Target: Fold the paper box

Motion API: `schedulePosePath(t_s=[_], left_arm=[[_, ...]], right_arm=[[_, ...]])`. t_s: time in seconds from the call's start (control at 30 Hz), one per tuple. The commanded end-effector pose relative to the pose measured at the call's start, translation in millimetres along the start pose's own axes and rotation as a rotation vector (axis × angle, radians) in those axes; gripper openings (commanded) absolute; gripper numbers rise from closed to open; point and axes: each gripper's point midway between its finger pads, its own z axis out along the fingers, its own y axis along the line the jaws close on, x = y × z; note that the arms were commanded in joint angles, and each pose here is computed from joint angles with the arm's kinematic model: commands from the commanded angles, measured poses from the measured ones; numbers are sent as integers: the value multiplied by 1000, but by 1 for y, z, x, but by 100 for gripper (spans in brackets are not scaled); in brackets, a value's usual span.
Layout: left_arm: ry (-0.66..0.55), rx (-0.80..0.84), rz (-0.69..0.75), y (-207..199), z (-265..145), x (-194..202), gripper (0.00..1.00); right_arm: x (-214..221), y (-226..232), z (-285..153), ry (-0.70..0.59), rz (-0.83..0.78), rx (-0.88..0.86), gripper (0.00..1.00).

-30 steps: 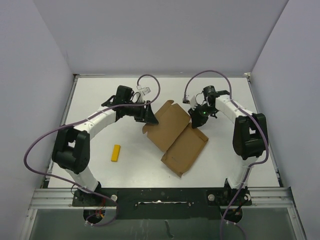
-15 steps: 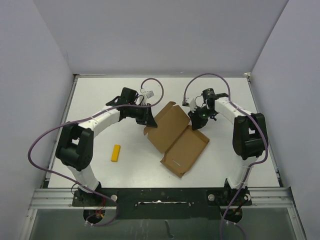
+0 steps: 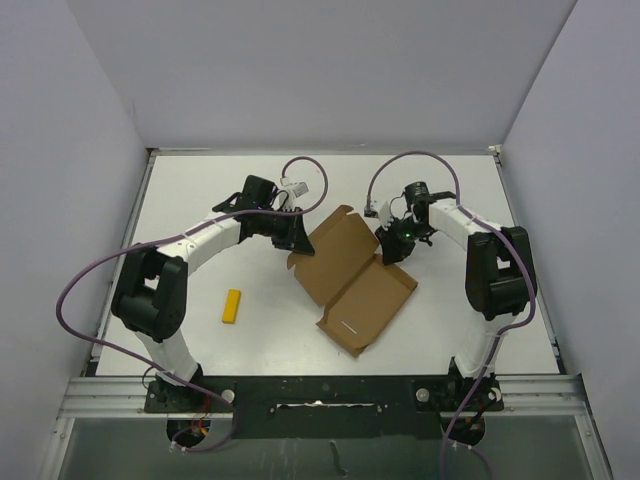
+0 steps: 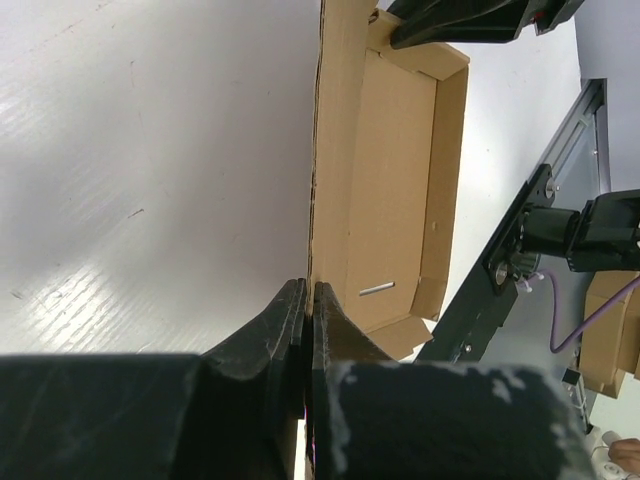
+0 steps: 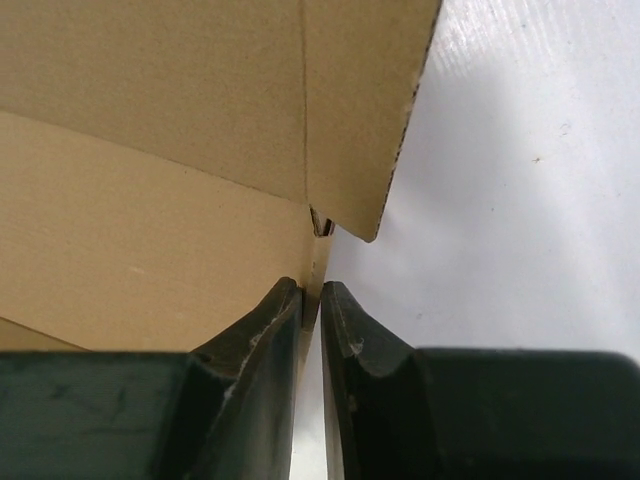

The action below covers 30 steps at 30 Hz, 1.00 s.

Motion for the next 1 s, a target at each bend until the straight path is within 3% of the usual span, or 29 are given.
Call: schedulePosePath(t_s=[0.0,0.97], left_arm=[[-80,-39,63,4,-8,-25,0],[-99,3,90,-10,-14,-30,0]], right_arm=[[3,1,-13,9,-29,30,15],[20,-4,-9,44,-26,75,26]])
